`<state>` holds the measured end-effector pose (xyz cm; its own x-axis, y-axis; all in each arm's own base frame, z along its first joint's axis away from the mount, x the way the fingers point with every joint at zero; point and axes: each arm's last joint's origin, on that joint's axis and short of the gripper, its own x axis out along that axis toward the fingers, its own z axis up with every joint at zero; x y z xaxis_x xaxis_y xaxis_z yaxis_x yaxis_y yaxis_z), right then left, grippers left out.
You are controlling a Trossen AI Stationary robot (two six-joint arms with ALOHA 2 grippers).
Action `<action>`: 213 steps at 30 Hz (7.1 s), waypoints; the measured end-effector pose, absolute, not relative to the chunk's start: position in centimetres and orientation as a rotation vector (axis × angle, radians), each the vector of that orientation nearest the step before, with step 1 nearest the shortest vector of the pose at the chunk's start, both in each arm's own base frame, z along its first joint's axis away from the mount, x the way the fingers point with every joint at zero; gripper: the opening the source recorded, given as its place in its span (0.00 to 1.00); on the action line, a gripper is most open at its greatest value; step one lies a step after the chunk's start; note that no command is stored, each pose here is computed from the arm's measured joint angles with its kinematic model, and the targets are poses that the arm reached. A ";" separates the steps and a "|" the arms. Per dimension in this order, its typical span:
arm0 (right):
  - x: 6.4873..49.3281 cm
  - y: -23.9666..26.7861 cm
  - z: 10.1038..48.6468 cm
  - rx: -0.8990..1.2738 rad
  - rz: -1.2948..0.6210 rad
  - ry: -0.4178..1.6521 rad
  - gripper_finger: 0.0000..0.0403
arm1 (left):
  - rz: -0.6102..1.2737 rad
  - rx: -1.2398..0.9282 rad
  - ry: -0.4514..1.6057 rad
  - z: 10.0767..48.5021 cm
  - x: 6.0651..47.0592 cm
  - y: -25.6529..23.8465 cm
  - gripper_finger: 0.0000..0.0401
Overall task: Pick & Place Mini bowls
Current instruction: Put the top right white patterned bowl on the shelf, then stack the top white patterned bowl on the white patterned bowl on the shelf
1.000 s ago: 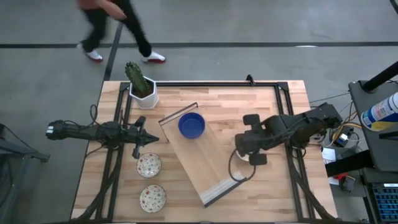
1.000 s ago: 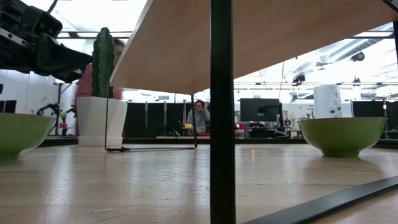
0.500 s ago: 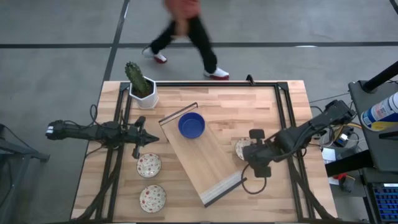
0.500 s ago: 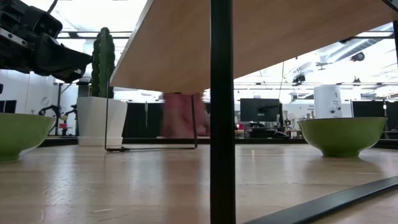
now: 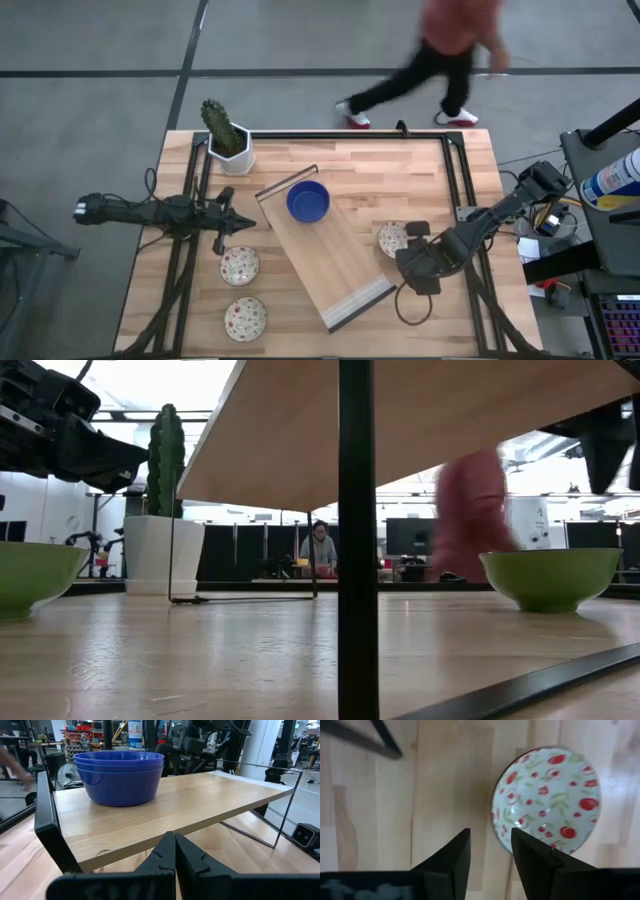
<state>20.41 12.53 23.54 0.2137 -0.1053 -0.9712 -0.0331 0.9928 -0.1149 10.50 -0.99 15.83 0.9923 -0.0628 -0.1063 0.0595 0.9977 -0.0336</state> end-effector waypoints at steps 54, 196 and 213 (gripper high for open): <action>19.3 10.7 16.9 -0.241 -0.134 1.285 0.04 | -0.062 -0.030 0.108 15.8 10.5 -1.0 0.00; 19.3 11.4 34.5 -0.236 -0.089 0.677 0.02 | -0.062 -0.030 0.108 15.8 10.5 -1.0 0.00; 11.4 5.7 27.4 -0.276 -0.035 0.429 0.02 | -0.062 -0.030 0.108 15.8 10.5 -1.0 0.00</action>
<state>11.39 5.70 27.36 0.9093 -0.0916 -0.4059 -0.0242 0.9622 -0.2714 10.50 -1.00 15.83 0.9923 -0.0634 -0.1068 0.0601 0.9976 -0.0335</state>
